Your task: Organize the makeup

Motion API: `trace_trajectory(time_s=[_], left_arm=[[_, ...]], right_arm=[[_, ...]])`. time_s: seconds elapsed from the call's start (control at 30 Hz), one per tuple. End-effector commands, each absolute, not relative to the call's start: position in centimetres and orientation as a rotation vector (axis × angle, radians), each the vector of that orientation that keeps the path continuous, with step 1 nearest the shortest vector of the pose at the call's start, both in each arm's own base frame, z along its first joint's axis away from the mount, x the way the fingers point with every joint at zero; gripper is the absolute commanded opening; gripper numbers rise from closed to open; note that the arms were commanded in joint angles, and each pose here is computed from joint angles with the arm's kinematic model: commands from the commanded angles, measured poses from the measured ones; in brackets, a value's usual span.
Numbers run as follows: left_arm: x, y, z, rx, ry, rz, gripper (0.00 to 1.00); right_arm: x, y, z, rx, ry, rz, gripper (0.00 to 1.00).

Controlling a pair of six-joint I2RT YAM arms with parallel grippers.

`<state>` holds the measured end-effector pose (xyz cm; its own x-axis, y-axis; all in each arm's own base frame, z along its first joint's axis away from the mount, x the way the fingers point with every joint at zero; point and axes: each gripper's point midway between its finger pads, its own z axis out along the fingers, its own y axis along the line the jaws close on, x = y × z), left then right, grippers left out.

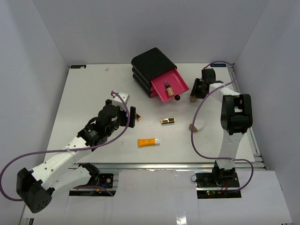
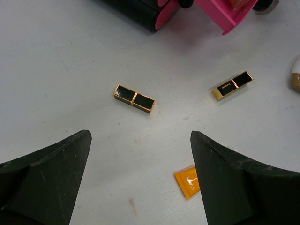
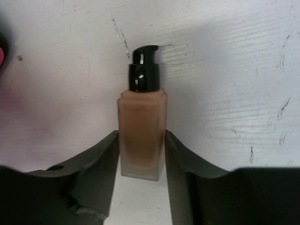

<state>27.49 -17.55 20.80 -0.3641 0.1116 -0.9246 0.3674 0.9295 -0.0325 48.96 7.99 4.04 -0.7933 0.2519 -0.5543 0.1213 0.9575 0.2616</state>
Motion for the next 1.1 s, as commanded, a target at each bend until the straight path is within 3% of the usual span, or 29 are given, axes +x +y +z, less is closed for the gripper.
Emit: trace_trajectory(time_s=[0.0, 0.27, 0.5, 0.8, 1.07], left_arm=[[27.4, -17.4, 21.7, 0.332, 1.908, -0.297, 0.98], [27.3, -17.3, 22.1, 0.327, 1.893, -0.309, 0.98], [27.0, -17.6, 22.3, 0.335, 1.888, -0.329, 0.98], [26.9, -17.7, 22.4, 0.335, 1.887, -0.34, 0.98], [27.1, -17.6, 22.0, 0.331, 1.897, -0.334, 0.98]], right_arm=[[49.7, 6.9, 5.0, 0.256, 2.444, 0.221, 0.43], [49.8, 5.3, 6.9, 0.144, 2.394, 0.191, 0.28], [49.1, 5.5, 13.9, -0.077, 2.202, 0.241, 0.09], [45.5, 11.1, 24.3, -0.538, 1.833, 0.412, 0.08], [45.5, 18.9, 25.7, -0.793, 1.728, 0.487, 0.1]])
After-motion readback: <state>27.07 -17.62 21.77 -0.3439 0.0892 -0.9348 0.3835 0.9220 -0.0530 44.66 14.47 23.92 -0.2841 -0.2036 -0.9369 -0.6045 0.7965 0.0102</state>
